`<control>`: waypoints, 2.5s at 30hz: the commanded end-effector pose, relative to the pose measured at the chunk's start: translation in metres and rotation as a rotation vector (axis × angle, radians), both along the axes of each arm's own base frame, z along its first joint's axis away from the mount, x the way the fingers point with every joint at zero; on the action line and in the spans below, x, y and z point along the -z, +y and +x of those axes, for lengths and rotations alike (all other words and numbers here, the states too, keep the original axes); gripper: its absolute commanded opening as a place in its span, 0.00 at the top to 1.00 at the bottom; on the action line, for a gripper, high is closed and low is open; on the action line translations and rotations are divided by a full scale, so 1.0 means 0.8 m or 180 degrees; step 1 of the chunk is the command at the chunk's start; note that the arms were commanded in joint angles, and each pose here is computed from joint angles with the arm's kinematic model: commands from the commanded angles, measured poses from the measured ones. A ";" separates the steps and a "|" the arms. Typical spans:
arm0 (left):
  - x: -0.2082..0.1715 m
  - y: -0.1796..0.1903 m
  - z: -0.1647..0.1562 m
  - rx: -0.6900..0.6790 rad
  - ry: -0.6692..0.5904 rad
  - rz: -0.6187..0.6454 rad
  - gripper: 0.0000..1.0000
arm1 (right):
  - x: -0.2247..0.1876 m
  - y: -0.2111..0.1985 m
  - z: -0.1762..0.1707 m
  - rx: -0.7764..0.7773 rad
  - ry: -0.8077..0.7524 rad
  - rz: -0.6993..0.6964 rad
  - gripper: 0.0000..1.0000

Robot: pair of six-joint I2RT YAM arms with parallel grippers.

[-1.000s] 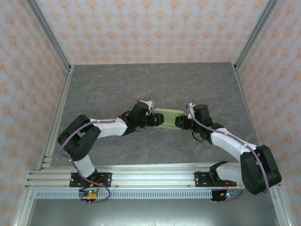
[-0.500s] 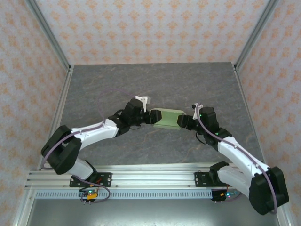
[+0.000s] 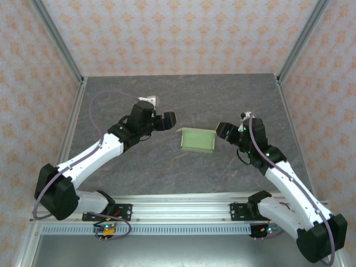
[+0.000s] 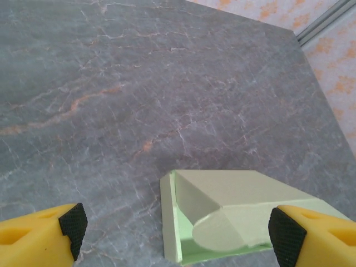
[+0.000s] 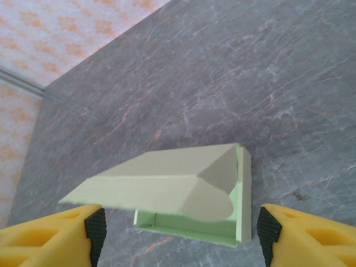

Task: Fold the paper box

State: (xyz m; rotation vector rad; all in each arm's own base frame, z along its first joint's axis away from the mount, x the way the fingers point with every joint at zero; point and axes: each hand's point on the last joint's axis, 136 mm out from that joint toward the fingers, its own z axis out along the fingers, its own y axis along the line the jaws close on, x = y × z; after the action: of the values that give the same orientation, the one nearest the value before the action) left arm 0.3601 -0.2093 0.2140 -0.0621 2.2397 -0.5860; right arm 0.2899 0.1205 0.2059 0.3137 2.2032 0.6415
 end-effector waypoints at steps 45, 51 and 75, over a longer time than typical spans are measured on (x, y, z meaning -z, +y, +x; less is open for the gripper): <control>0.119 -0.043 -0.018 0.0754 0.0615 0.0029 0.19 | 0.146 0.017 0.019 -0.0402 0.1088 -0.0401 0.44; 0.134 -0.065 -0.005 0.0857 0.0623 -0.0059 0.20 | 0.138 0.017 0.039 -0.0301 0.0995 -0.0404 0.53; 0.221 -0.067 -0.032 0.1010 0.0870 0.0213 0.55 | 0.159 0.029 0.019 -0.0599 0.1065 -0.0388 0.55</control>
State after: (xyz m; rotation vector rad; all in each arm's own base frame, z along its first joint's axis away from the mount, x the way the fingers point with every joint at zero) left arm 0.3411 -0.2686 0.0510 0.2479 2.5292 -0.7446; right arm 0.3032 0.1394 0.0651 0.1885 2.6353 0.5563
